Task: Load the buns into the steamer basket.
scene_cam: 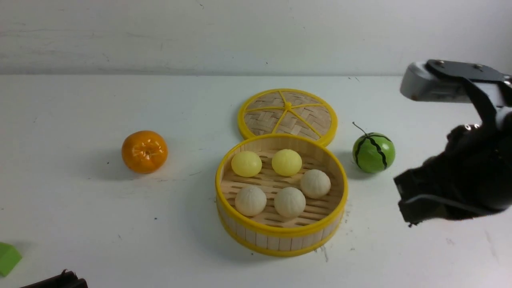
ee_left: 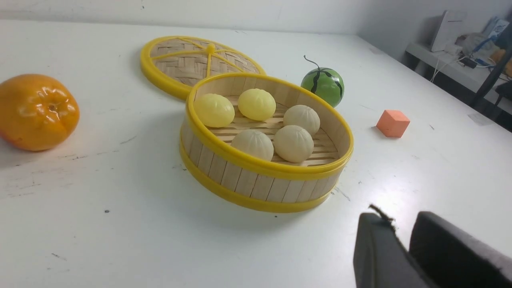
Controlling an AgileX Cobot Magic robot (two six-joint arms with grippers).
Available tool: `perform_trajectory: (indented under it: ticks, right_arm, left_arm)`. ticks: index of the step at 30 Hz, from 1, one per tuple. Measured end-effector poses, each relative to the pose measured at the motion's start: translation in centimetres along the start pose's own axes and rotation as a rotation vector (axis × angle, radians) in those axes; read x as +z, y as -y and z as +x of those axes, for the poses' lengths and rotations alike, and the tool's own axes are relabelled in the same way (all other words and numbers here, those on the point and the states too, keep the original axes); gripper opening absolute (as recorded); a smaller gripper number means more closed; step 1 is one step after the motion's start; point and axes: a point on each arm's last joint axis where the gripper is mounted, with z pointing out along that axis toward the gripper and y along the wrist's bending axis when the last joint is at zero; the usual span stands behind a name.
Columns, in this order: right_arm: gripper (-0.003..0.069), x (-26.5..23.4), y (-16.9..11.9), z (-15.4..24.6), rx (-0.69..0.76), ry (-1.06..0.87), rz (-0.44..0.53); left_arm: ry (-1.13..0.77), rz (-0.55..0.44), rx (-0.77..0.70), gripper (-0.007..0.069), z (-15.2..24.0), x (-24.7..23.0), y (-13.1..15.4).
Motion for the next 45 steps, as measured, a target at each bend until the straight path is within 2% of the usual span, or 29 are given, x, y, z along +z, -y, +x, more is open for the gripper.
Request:
perform_trajectory:
  ticks: [9, 12, 15, 19, 24, 29, 33, 39, 45]
  right_arm:
    - [-0.0018, -2.2, 0.1, 2.1, -0.013, -0.049, 0.007]
    - [-0.0019, -2.7, 0.6, 2.3, -0.027, -0.024, 0.05]
    - [-0.0019, -4.3, 2.0, 3.2, -0.019, 0.052, 0.09]
    - [-0.0019, -5.7, 4.8, 8.1, -0.035, 0.332, 0.129]
    - [-0.0019, -2.7, 7.0, 15.0, -0.041, 0.698, 0.178]
    - [-0.0019, 3.5, 9.9, 19.8, 0.004, 0.866, 0.26]
    - [-0.0019, 6.5, 11.4, 21.4, -0.004, 0.874, 0.322]
    - [-0.0018, 6.7, 12.1, 21.8, 0.012, 0.846, 0.393]
    - [-0.0017, 6.5, 12.6, 21.9, 0.134, 0.871, 0.416]
  left_arm:
    - [0.0, 0.0, 0.0, 0.0134, 0.0, 0.0, 0.0]
    - [0.0, 0.0, 0.0, 0.0136, 0.0, 0.0, 0.0]
    - [0.0, 0.0, 0.0, 0.0138, 0.0, 0.0, 0.0]
    - [0.0, 0.0, 0.0, 0.0145, 0.0, 0.0, 0.0]
    - [0.0, 0.0, 0.0, 0.0149, 0.0, 0.0, 0.0]
    - [0.0, 0.0, 0.0, 0.0155, 0.0, 0.0, 0.0]
    - [0.0, 0.0, 0.0, 0.0155, 0.0, 0.0, 0.0]
    - [0.001, 0.0, 0.0, 0.0163, 0.0, 0.0, 0.0]
    - [0.001, 0.0, 0.0, 0.017, 0.0, 0.0, 0.0]
